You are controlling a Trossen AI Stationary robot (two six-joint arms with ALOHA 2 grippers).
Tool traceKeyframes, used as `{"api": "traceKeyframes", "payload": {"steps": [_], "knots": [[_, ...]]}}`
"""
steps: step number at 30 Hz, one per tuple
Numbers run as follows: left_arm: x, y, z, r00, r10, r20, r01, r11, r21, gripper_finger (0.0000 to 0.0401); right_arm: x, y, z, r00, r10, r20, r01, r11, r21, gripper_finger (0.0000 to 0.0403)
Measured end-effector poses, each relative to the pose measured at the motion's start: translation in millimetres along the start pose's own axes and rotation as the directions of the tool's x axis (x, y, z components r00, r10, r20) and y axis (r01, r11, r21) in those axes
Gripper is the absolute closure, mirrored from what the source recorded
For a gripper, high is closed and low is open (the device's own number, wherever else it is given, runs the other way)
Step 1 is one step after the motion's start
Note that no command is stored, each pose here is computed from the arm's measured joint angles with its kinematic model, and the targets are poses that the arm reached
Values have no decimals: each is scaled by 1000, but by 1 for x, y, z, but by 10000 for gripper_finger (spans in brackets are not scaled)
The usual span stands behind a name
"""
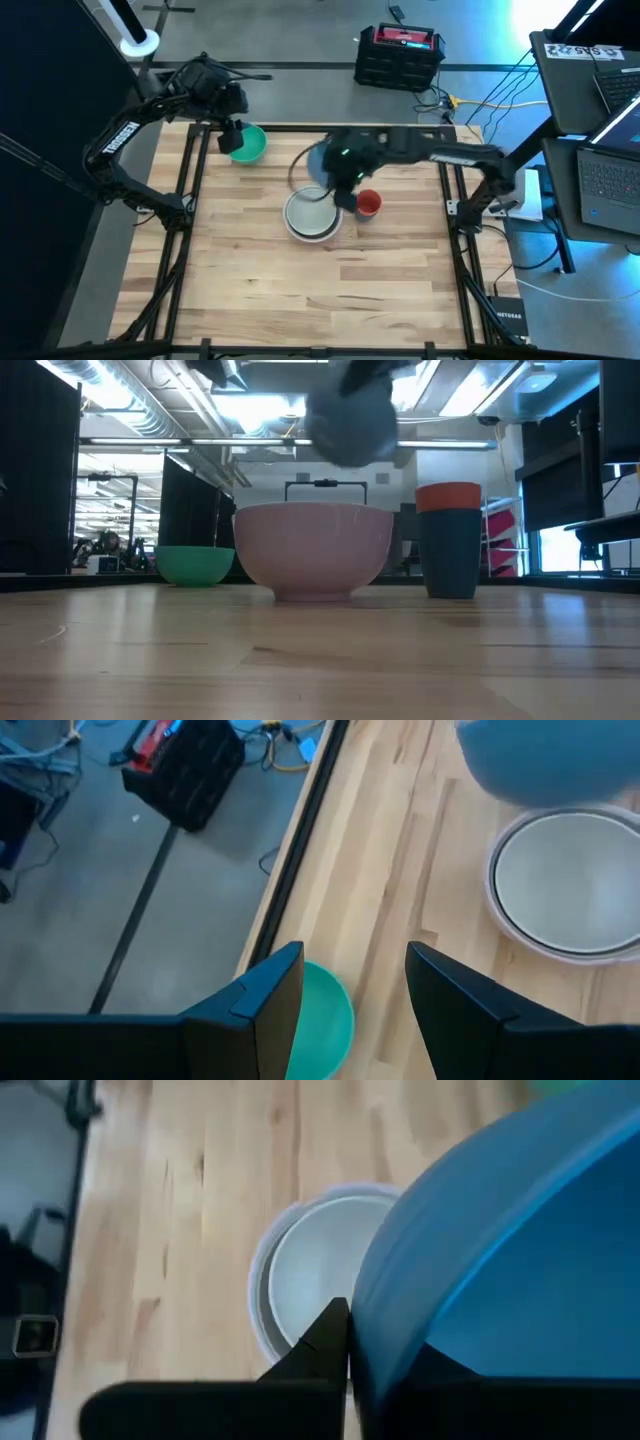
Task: Nest bowls inside each other
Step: Stack the blue bowl on top of the white bowl
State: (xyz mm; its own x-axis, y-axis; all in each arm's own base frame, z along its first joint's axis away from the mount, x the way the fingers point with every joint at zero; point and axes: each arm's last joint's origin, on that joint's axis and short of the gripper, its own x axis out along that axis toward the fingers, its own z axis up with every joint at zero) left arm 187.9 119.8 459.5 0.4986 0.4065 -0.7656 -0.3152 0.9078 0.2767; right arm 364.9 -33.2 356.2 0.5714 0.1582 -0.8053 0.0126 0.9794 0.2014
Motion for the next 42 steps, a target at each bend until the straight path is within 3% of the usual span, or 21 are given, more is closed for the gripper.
{"api": "traceKeyframes", "payload": {"steps": [7, 21, 26, 32, 36, 42], "knots": [[8, -2, -3, 999, -11, -32, 10, 999, -35, 239, 59, 22, 19, 972, 20, -233, -36, 997, -62, 403], [8, -2, -4, 999, -15, -44, 10, 994, -106, 239, 118, 46, 13, 908, -89, -410, 18, 985, -174, 403], [8, -2, -4, 999, -14, -44, 9, 994, -109, 239, 136, 33, 10, 888, -110, -446, 31, 983, -181, 403], [8, -2, -4, 999, -15, -47, 10, 994, -109, 239, 143, 32, 8, 881, -100, -463, 10, 981, -193, 395], [8, -2, -4, 998, -16, -52, 11, 994, -108, 239, 143, 35, 7, 880, -87, -466, -9, 979, -201, 355], [15, -2, -7, 996, -12, -90, -1, 990, -142, 239, 81, 35, 23, 931, -133, -341, 78, 982, -171, 275]]}}
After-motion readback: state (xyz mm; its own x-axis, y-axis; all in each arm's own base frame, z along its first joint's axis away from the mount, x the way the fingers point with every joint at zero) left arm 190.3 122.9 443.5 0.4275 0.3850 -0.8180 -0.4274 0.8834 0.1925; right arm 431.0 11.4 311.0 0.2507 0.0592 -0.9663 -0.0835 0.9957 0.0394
